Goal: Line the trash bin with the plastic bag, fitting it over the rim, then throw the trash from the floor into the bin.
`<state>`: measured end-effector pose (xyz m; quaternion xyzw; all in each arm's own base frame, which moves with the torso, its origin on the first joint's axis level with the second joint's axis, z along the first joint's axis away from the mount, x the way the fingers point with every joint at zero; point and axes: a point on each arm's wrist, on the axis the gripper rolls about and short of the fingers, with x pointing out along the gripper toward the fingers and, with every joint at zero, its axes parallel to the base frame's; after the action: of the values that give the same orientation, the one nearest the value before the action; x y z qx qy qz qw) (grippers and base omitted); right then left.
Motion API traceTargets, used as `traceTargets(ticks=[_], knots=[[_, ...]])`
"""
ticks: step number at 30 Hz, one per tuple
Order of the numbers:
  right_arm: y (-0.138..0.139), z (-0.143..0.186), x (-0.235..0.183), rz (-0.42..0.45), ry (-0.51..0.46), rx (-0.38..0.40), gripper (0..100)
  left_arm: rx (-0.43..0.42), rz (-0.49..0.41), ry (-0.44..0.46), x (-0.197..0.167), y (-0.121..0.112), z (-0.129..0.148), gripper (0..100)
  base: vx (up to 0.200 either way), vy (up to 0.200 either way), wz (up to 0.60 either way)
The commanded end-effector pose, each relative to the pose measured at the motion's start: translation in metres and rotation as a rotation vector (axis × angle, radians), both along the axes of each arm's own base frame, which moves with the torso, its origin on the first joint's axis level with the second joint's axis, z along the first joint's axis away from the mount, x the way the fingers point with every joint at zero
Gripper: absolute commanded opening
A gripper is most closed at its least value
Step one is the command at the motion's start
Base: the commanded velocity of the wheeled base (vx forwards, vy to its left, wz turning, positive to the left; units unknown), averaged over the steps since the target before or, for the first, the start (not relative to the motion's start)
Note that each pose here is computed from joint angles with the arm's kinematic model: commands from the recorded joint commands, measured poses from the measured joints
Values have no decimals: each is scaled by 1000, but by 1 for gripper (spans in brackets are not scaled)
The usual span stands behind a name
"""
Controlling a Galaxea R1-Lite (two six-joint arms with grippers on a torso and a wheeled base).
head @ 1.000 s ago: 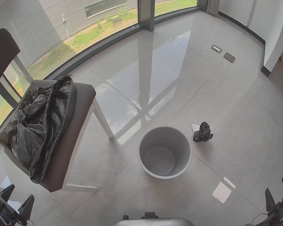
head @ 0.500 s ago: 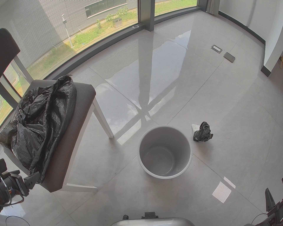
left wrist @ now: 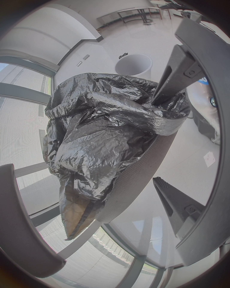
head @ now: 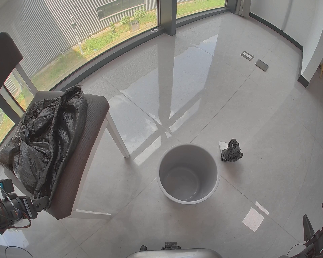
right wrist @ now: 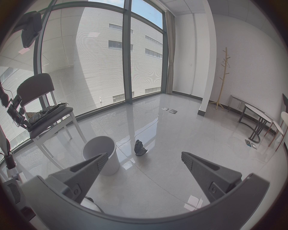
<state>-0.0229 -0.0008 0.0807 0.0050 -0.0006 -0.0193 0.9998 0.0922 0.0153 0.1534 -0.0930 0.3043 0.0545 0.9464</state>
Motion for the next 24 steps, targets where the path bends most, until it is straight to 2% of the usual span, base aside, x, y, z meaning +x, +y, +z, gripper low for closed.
traceTargets(ticks=[1,2,5,6,19,21,22,24], knots=[[0,-5,0,0,1,-1,100,-27,-3,12,3,0,-1,100,0,0,0],[0,-5,0,0,1,-4,100,-53,-12,10,3,0,-1,100,0,0,0],[0,-5,0,0,1,-5,100,-62,-18,13,3,-1,-2,100,0,0,0],[0,-5,0,0,1,-5,100,-62,-18,13,3,-1,-2,0,0,0,0],[0,-5,0,0,2,-12,100,-58,-23,4,0,-1,-2,0,0,0,0],[0,-5,0,9,0,-27,100,-54,-26,-13,-3,-2,-1,0,0,0,0],[1,-5,0,43,-4,-87,100,-45,-53,-73,-8,-4,7,0,0,0,0],[1,-4,0,59,-6,-104,100,-44,-84,-114,-12,-7,13,0,0,0,0]])
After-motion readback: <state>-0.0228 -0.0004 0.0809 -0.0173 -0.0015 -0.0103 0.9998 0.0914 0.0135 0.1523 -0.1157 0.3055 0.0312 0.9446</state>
